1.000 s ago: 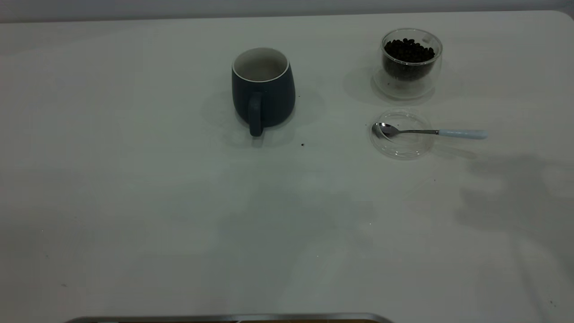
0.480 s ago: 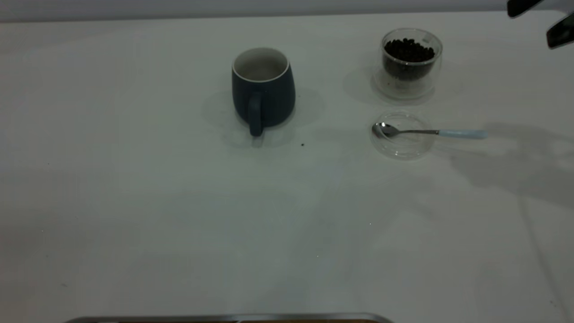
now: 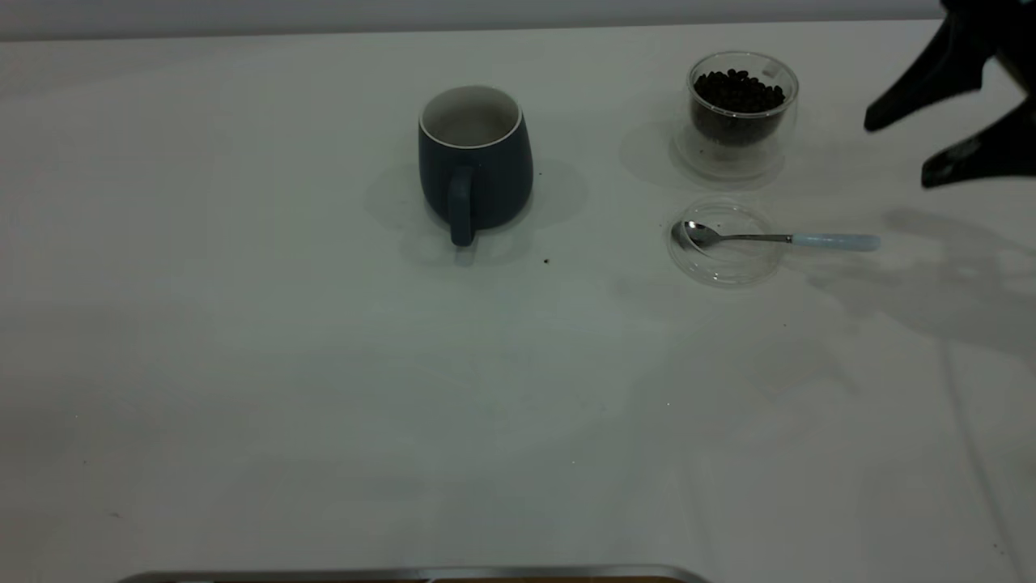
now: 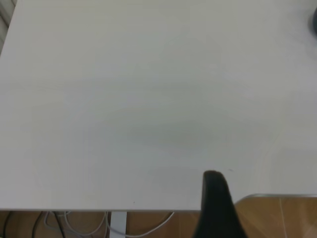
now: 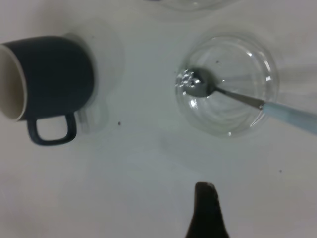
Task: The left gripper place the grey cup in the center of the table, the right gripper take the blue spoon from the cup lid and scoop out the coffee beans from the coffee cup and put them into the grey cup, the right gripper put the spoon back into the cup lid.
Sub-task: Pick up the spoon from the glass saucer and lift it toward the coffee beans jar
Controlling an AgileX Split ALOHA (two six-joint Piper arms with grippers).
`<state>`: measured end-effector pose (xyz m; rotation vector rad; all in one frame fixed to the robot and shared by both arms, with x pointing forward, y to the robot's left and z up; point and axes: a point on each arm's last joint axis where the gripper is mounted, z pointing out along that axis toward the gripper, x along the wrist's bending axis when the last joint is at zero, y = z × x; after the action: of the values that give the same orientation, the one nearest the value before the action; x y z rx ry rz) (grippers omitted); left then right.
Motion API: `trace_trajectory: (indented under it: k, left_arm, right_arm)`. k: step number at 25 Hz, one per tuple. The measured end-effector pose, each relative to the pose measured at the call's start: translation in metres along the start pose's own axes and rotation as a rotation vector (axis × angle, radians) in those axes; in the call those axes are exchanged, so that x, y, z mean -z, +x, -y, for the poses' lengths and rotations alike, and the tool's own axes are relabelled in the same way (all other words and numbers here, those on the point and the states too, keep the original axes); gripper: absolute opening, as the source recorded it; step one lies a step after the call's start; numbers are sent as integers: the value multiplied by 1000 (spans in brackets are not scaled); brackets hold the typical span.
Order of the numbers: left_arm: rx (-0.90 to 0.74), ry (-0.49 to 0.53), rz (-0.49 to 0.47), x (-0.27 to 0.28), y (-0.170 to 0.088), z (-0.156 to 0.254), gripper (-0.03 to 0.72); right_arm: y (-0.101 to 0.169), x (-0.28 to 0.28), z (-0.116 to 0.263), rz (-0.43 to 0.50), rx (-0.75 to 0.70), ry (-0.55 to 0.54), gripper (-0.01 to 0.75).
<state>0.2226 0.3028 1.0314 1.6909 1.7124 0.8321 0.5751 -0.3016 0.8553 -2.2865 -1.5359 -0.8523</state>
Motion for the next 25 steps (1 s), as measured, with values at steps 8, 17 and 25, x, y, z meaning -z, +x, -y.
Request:
trace_trajectory:
  k: [8, 17, 25]
  left_arm:
    - [0, 0, 0, 0, 0, 0, 567]
    - [-2, 0, 0, 0, 0, 0, 567]
    - [-2, 1, 0, 0, 0, 0, 567]
  right_arm:
    - [-31, -34, 5, -22, -71, 35, 604]
    - [-52, -52, 6, -46, -91, 3, 602]
    - [-62, -70, 10, -134, -77, -17, 598]
